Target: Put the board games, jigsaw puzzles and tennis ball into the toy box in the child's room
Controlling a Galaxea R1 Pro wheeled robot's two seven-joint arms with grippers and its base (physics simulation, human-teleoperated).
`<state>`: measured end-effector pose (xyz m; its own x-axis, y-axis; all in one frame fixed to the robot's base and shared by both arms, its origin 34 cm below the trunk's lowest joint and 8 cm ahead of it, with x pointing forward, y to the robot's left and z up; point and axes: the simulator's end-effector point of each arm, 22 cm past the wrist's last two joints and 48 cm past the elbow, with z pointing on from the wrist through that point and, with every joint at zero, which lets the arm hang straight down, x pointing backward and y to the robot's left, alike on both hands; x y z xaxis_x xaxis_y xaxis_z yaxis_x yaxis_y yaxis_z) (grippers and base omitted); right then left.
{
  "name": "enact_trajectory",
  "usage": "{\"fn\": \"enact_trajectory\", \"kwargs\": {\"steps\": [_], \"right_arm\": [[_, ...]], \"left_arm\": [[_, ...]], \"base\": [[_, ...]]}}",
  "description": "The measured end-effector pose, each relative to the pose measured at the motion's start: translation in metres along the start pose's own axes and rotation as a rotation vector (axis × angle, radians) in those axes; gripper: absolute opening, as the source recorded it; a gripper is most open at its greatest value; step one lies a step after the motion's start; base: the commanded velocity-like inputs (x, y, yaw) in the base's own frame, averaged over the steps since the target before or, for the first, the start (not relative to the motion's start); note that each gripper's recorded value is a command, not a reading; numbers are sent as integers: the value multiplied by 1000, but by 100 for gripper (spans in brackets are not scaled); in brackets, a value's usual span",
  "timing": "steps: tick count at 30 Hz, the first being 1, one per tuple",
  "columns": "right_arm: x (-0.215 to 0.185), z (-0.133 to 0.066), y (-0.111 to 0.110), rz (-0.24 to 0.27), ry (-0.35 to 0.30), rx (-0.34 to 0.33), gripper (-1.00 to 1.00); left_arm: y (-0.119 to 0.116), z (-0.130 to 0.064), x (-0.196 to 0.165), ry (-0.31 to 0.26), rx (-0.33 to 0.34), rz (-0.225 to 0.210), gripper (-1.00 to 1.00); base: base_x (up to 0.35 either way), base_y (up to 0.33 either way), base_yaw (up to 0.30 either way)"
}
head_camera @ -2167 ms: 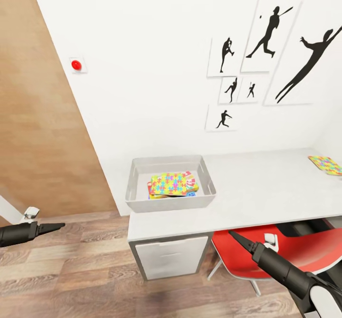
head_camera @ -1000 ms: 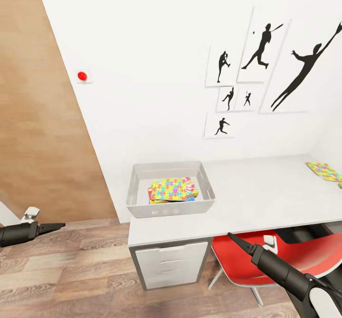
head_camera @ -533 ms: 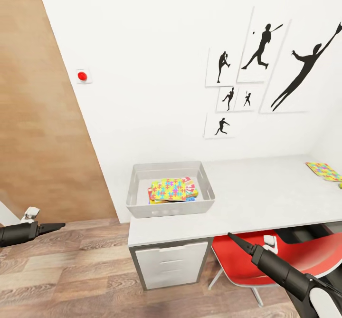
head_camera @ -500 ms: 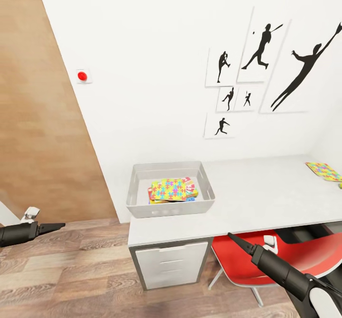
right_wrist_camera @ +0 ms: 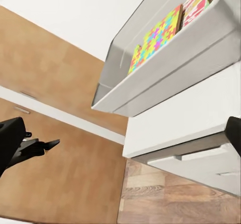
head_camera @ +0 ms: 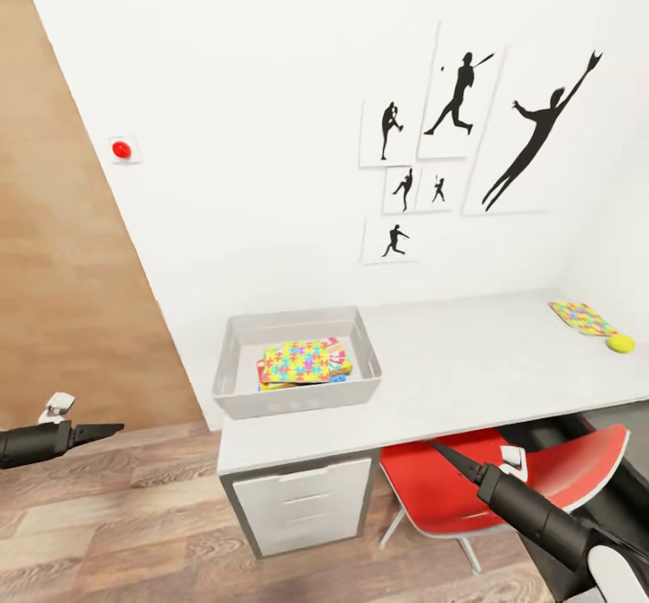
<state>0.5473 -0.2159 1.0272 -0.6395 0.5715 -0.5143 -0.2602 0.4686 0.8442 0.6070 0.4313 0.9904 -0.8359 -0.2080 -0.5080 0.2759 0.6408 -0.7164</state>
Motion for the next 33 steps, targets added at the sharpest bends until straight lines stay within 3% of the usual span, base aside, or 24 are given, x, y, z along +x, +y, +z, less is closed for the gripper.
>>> {"fn": "enact_trajectory", "kwargs": {"steps": [19, 27, 33], "right_arm": [[-6, -4, 7, -18, -10, -10, 100], [-9, -7, 8, -27, -15, -10, 100], [-11, -8, 7, -27, -18, -7, 100]], "left_arm": [[-8, -4, -5, -12, 6, 17, 100], [-14, -3, -8, -18, 14, 27, 100], [-35, 14, -22, -29, 51, 55, 100]], "base": [[0, -277, -213], [0, -64, -215], [0, -7, -215]]}}
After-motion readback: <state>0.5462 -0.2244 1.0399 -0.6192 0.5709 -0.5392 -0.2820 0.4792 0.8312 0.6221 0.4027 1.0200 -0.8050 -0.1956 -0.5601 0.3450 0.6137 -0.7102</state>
